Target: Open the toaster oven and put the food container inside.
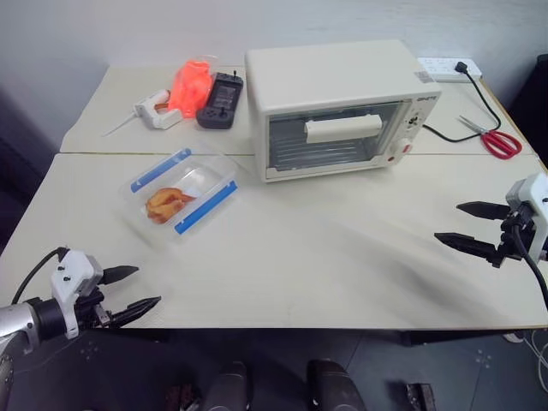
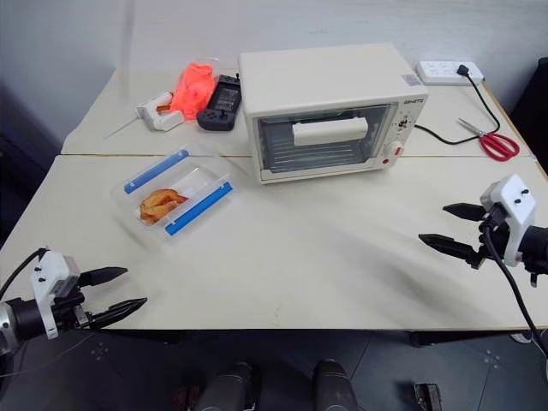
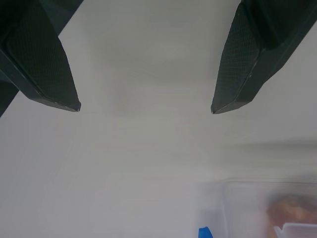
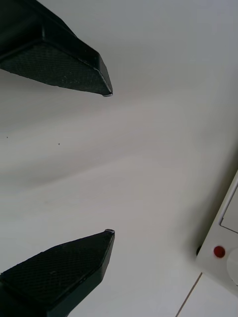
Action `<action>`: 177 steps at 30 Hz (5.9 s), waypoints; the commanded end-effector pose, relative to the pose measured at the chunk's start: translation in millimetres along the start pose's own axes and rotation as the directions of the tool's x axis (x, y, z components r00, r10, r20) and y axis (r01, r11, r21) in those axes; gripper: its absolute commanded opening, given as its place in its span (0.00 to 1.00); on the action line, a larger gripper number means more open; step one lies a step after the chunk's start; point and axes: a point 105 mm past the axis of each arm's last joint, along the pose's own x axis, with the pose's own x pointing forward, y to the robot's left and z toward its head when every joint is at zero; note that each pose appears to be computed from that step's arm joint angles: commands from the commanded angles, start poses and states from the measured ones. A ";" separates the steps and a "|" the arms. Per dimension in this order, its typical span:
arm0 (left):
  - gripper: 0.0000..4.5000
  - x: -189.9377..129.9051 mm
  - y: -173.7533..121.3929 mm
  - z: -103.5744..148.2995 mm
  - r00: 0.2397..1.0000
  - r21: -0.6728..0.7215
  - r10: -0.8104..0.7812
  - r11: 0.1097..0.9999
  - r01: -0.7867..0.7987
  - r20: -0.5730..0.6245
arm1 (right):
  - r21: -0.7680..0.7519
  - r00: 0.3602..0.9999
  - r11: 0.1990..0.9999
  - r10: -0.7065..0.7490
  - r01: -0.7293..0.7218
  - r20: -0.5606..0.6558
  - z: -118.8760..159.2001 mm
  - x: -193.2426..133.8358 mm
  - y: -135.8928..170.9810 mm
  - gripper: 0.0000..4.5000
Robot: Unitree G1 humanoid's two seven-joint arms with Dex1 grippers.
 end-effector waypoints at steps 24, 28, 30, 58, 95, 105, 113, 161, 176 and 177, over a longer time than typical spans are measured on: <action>1.00 10.1 -65.4 73.9 0.909 0.045 -0.412 0.911 0.410 0.062 | -0.022 0.984 0.997 0.081 -0.079 0.155 39.5 30.9 24.4 1.00; 1.00 17.2 -61.2 121.6 0.867 0.151 -0.475 0.878 0.454 0.152 | -0.043 0.964 0.995 0.103 -0.095 0.246 70.6 55.2 18.7 1.00; 1.00 24.2 -52.2 143.4 0.856 0.183 -0.475 0.877 0.443 0.202 | -0.053 0.953 0.995 0.091 -0.079 0.291 85.8 66.7 12.5 1.00; 1.00 90.2 -30.8 235.5 0.793 0.402 -0.508 0.839 0.366 0.338 | -0.187 0.827 0.935 0.353 -0.301 0.437 143.1 104.6 48.0 1.00; 0.00 181.6 -27.2 266.1 0.841 0.652 -0.443 0.743 0.150 0.311 | -0.021 0.944 0.999 0.039 -0.034 0.327 80.2 65.2 17.4 1.00; 0.00 201.2 -61.2 229.0 0.809 0.643 -0.539 0.710 0.287 0.233 | -0.029 0.976 0.996 0.087 -0.083 0.199 69.2 -13.0 41.8 1.00; 0.00 215.0 -73.8 190.7 0.837 0.654 -0.535 0.675 0.341 0.115 | -0.031 0.972 0.998 0.054 -0.048 0.229 83.2 -25.7 52.5 1.00; 1.00 34.8 58.0 92.0 0.661 -0.672 0.748 0.459 -0.581 -0.061 | -0.213 0.879 0.925 0.368 -0.314 0.302 131.8 22.0 75.1 1.00; 0.87 74.9 74.4 85.1 0.716 -0.672 0.666 0.434 -0.600 -0.209 | -0.170 0.886 0.945 0.320 -0.278 0.334 122.2 15.2 80.7 1.00; 0.80 77.7 75.3 84.7 0.719 -0.667 0.662 0.439 -0.602 -0.214 | -0.166 0.887 0.947 0.315 -0.274 0.337 121.6 14.6 80.6 1.00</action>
